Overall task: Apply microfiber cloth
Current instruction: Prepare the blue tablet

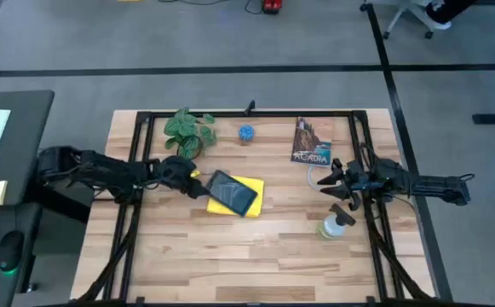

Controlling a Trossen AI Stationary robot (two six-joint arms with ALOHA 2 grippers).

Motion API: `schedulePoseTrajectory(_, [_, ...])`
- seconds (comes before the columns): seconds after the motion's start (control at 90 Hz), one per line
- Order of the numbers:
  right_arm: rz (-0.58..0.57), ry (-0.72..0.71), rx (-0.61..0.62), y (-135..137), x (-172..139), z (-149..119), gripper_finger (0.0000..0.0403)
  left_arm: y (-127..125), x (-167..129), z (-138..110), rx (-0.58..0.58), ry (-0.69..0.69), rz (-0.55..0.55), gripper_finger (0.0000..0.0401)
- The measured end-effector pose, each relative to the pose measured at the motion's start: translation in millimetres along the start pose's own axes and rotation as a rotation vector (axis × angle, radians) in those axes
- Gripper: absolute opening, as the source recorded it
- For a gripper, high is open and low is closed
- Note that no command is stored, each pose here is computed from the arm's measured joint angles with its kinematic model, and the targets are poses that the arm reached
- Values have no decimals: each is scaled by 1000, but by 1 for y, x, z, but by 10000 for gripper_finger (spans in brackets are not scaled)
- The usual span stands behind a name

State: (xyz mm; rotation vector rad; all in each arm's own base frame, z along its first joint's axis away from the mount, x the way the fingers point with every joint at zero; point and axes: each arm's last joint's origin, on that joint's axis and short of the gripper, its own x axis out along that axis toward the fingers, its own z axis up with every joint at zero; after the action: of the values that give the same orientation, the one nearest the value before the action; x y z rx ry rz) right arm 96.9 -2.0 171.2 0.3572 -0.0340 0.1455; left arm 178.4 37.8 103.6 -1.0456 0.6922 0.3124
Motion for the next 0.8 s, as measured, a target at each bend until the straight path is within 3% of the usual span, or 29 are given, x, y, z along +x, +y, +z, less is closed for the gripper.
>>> schedulePoseTrajectory(0.244, [0,-1,0,0,0,0,127,-12,14,12,16,59,-49,249])
schedulePoseTrajectory(0.389, [0,0,0,0,0,0,127,-17,24,17,40,105,-69,228])
schedulePoseTrajectory(0.633, [0,0,0,0,0,0,127,-23,38,20,88,143,-67,144])
schedulePoseTrajectory(0.8, [0,0,0,0,0,0,127,-33,44,24,186,141,-84,57])
